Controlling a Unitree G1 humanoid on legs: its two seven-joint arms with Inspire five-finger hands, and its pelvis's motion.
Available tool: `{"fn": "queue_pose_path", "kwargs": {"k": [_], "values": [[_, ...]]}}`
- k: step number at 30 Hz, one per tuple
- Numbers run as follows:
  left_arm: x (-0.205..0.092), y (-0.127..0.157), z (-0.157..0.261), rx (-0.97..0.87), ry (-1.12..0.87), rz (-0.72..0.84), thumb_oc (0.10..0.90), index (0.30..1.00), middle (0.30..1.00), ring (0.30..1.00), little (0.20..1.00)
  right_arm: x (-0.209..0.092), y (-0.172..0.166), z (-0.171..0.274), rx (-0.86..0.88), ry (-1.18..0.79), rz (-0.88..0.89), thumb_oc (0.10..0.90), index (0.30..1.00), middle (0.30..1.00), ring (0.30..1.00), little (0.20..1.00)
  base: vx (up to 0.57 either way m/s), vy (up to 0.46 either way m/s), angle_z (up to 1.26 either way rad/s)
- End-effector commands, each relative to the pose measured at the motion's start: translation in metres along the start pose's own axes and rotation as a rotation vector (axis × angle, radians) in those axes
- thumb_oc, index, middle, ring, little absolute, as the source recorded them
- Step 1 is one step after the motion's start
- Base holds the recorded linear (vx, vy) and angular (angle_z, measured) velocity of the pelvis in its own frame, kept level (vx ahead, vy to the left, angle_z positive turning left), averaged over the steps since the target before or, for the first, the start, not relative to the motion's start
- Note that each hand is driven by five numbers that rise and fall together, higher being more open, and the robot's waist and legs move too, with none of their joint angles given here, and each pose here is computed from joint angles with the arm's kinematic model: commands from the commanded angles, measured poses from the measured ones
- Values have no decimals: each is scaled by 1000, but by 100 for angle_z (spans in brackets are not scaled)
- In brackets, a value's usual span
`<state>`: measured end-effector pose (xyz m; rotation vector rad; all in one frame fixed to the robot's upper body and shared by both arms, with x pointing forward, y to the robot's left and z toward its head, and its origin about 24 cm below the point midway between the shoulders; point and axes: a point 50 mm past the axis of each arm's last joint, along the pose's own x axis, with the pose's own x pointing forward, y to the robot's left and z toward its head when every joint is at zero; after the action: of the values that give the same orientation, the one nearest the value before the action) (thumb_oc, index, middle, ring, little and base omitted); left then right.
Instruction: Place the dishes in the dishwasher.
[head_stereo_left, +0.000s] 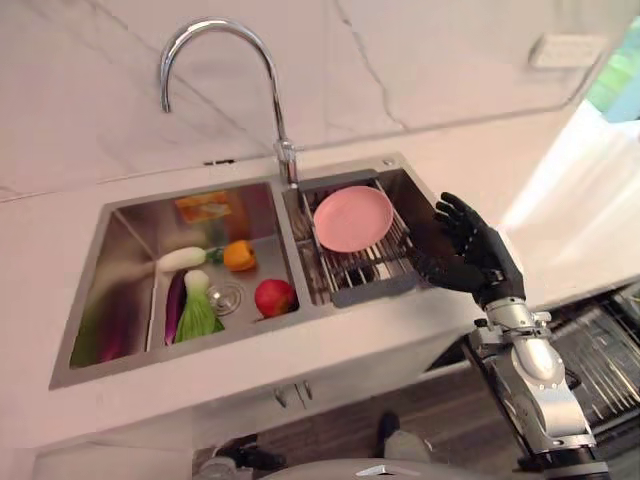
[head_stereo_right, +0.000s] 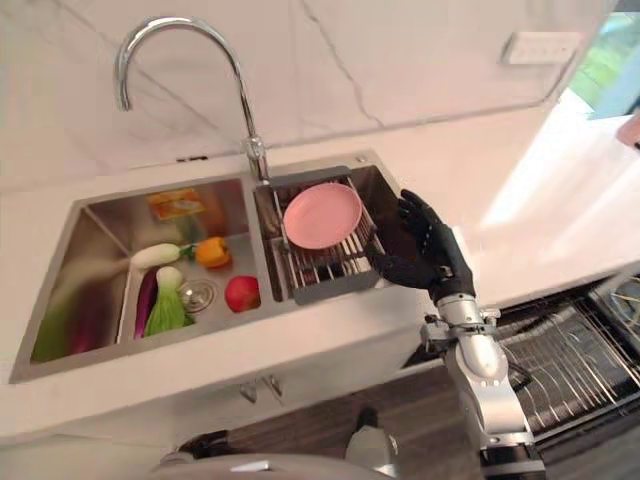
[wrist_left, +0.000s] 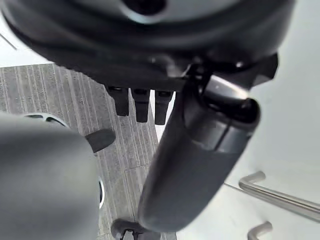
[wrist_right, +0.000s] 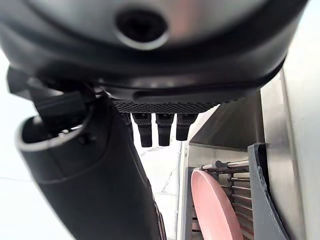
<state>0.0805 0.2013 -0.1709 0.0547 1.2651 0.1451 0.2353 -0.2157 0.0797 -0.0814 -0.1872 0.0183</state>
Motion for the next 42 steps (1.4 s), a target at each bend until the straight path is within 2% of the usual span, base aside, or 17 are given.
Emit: {"fn": "queue_pose_path", "kwargs": {"k": [1,6,15,16,19,30,42], "values": [[-1,7,-10,71,38,4,800,900,900,900,900,18,-16,59,-74,-317,-57,800,900,900,900,900,131,-117,-26],[-3,12,-21,111,75,8,800,900,900,900,900,25,-14,62,-250,-290,42,800,900,900,900,900,56,-105,-17],[-1,-2,-10,148,30,-58,800,900,900,900,900,47,-5,72,-552,-307,200,800,900,900,900,900,23,-84,-8],[-1,-5,-6,169,12,-75,800,900,900,900,900,53,-3,77,-688,-325,243,800,900,900,900,900,8,-78,7],[-1,-11,-3,207,-3,-98,800,900,900,900,900,64,2,78,-823,-337,287,800,900,900,900,900,1,-73,5],[-2,1,-16,246,40,-58,800,900,900,900,900,85,15,58,-1028,-274,407,800,900,900,900,900,-3,-33,6],[-3,-2,-22,259,56,-53,800,900,900,900,900,97,27,31,-1143,-194,491,800,900,900,900,900,1,-3,0]]}}
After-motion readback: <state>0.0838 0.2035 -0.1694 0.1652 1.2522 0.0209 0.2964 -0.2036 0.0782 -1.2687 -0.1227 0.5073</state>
